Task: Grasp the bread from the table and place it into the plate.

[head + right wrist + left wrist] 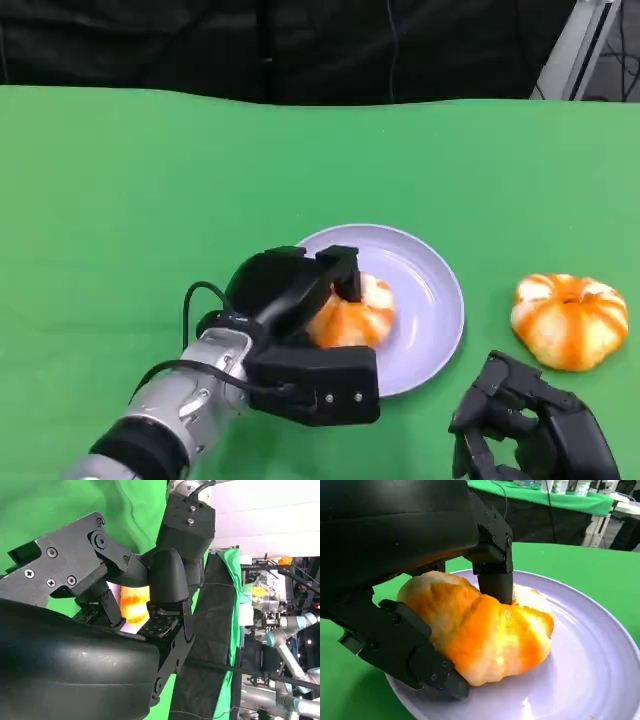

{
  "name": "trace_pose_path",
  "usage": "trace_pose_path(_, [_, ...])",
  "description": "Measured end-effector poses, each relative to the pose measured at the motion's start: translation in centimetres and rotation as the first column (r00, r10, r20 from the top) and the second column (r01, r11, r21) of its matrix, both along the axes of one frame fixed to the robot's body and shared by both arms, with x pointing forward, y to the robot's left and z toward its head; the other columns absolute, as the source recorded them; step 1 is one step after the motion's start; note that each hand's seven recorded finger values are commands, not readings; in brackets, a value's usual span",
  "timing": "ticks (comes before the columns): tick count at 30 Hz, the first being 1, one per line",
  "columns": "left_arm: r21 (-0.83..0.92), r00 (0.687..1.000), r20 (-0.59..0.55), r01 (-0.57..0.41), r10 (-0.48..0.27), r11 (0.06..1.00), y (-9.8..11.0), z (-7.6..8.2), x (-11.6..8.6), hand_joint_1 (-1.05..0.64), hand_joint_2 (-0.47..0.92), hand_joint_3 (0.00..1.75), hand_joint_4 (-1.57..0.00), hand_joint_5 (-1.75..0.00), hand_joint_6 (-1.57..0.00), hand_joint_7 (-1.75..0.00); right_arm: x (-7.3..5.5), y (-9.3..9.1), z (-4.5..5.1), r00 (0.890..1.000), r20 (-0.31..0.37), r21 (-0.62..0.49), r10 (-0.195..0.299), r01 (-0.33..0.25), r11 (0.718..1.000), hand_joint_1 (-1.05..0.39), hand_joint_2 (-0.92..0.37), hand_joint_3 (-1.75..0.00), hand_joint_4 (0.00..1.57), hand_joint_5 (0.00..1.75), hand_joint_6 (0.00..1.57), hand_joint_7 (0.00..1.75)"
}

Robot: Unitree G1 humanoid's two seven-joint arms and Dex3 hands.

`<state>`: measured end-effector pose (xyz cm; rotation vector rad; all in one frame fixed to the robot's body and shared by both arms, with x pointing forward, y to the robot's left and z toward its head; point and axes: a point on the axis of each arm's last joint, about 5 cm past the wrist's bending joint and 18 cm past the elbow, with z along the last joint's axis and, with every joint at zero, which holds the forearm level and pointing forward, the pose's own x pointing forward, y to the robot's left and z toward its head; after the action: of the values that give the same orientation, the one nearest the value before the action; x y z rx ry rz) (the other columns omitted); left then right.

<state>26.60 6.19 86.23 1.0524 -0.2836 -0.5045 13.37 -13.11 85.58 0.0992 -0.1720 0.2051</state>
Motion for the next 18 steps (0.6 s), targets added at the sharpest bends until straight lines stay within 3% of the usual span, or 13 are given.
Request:
trace_pose_path(2, [0.005,1.000,-0.022,0.021,-0.020,1.000,0.4,0.0,0.1,-0.78,0.92,0.48,-0.34,-0.06,-0.56,-0.03,0.0,0.0,0.05,1.000,0.001,0.000,-0.001,0.001,1.000,-0.14,-0.60,-1.13,0.82,1.75,0.76,1.54])
trace_pose_path(7, [0.037,0.998,-0.040,0.049,-0.047,0.998,1.2,0.0,0.2,-0.93,0.92,0.60,-0.10,0.00,-0.41,0.00,0.0,0.0,0.10,1.000,0.004,0.000,0.000,0.000,1.000,-0.14,-0.60,-1.13,0.82,1.75,0.76,1.54])
trace_pose_path(11, [0.040,0.998,-0.036,0.058,-0.057,0.997,1.3,0.0,0.2,-1.01,0.92,0.69,-0.01,0.00,-0.30,0.00,0.0,0.0,0.10,1.000,0.004,0.000,0.000,0.000,1.000,-0.14,-0.61,-1.12,0.82,1.75,0.76,1.53])
trace_pose_path(18, [0.046,0.997,-0.011,0.071,-0.071,0.996,1.4,0.3,0.3,-1.05,0.92,0.75,0.00,0.00,-0.16,0.00,0.0,0.0,0.10,1.000,0.004,0.000,0.002,-0.002,1.000,-0.15,-0.61,-1.10,0.82,1.75,0.76,1.52])
